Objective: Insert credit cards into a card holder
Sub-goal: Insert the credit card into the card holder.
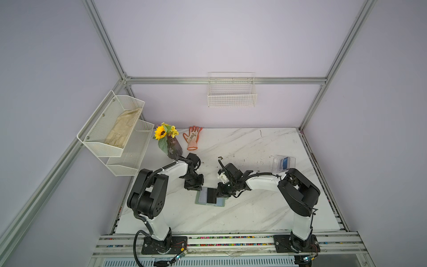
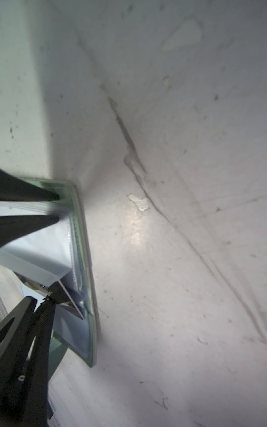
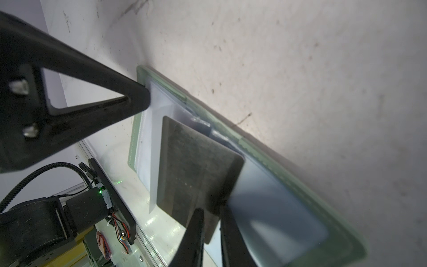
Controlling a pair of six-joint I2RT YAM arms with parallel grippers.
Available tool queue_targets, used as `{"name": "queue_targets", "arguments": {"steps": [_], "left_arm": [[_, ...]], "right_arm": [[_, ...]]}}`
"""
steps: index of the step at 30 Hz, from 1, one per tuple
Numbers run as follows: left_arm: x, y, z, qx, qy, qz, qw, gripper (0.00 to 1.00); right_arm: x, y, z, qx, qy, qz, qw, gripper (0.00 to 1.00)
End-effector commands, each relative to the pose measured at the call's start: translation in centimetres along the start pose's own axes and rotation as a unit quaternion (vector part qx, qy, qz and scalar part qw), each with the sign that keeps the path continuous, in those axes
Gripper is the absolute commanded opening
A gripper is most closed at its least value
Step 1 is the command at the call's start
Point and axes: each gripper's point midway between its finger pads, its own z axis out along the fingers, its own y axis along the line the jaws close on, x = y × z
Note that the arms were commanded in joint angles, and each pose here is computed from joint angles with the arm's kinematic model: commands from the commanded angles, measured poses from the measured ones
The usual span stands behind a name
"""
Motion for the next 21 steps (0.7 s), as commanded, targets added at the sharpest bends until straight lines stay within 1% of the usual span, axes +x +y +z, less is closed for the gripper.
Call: {"name": "queue_targets", "arguments": {"steps": [1,5,8,15,21], "left_arm": [[1.5,0.8,2.9,-0.015,0.042,-0.002,0.999,0.13],[1.3,0.5,2.6,-0.011,0.036,0.0,0.999,0.13],[0.8,-0.1,1.5,-0.005,0.025,0.004,1.0,0.13],[-1.0,-3.0,-3.1,0.025,-0.027,0.028,0.999,0.13],[-0.9,-4.6,-5.4,0.052,-0.046,0.04,0.997,0.13]], "right_arm": [[0.4,-0.4,-0.3,0.015,-0.001,0.017,1.0,0.19],[0.5,-0.4,-0.4,0.015,-0.002,0.019,1.0,0.2],[0.3,-0.3,-0.6,0.017,-0.005,0.017,1.0,0.2],[0.4,-0.4,-0.8,0.024,-0.004,0.013,1.0,0.21],[0.3,-0.4,-0.8,0.024,-0.004,0.012,1.0,0.21]]}}
